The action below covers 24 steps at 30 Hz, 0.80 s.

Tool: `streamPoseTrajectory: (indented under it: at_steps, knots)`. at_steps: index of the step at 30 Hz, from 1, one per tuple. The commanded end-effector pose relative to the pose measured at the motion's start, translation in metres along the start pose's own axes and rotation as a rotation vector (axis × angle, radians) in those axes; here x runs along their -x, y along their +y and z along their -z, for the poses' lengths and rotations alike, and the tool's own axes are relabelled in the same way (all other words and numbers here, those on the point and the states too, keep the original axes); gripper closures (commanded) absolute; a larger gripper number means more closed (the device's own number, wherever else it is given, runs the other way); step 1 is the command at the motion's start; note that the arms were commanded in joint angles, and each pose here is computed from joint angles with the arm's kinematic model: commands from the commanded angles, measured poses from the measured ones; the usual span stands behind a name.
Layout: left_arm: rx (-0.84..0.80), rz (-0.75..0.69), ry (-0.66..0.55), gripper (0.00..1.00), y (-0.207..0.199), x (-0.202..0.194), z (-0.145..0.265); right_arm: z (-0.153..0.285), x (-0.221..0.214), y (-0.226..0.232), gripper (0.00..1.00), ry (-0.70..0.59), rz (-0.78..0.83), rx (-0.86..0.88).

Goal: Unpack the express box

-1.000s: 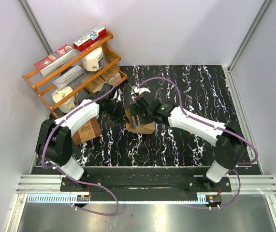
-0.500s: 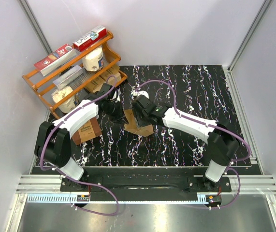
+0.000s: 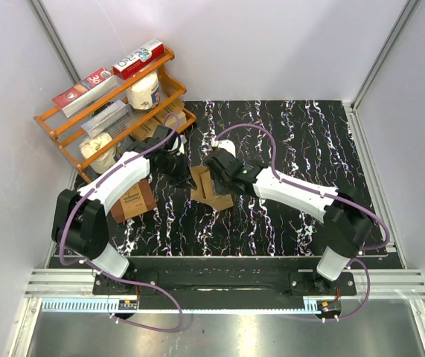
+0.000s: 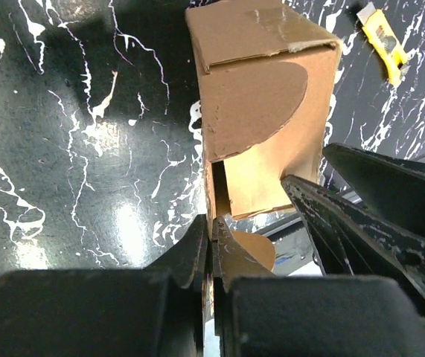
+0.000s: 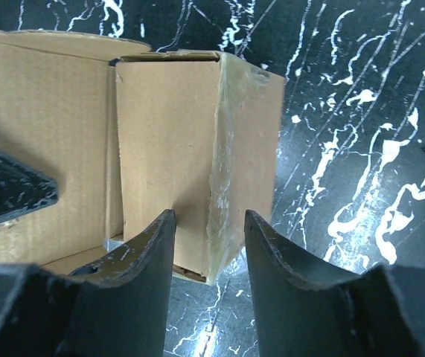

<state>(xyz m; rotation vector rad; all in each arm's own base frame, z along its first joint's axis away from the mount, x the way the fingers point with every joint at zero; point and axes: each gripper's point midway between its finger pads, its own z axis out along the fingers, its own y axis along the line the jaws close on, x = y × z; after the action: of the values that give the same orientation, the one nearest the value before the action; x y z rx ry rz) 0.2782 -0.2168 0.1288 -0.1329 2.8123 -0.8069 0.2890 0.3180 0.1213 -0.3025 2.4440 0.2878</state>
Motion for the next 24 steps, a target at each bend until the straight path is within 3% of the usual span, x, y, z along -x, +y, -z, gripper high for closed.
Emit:
streamPoseTrajectory:
  at_steps: [1,15,24]
  knots:
    - [-0.094,-0.064,-0.045,1.00,-0.028,0.008,0.031,0.012,0.009,-0.024,0.53,-0.037,-0.036,-0.114]
    - [-0.141,-0.058,-0.039,1.00,-0.038,0.007,0.039,0.026,0.020,-0.033,0.52,-0.065,-0.070,-0.112]
    - [-0.170,-0.028,-0.039,1.00,-0.047,0.006,0.046,0.065,0.060,-0.001,0.28,-0.136,-0.079,0.048]
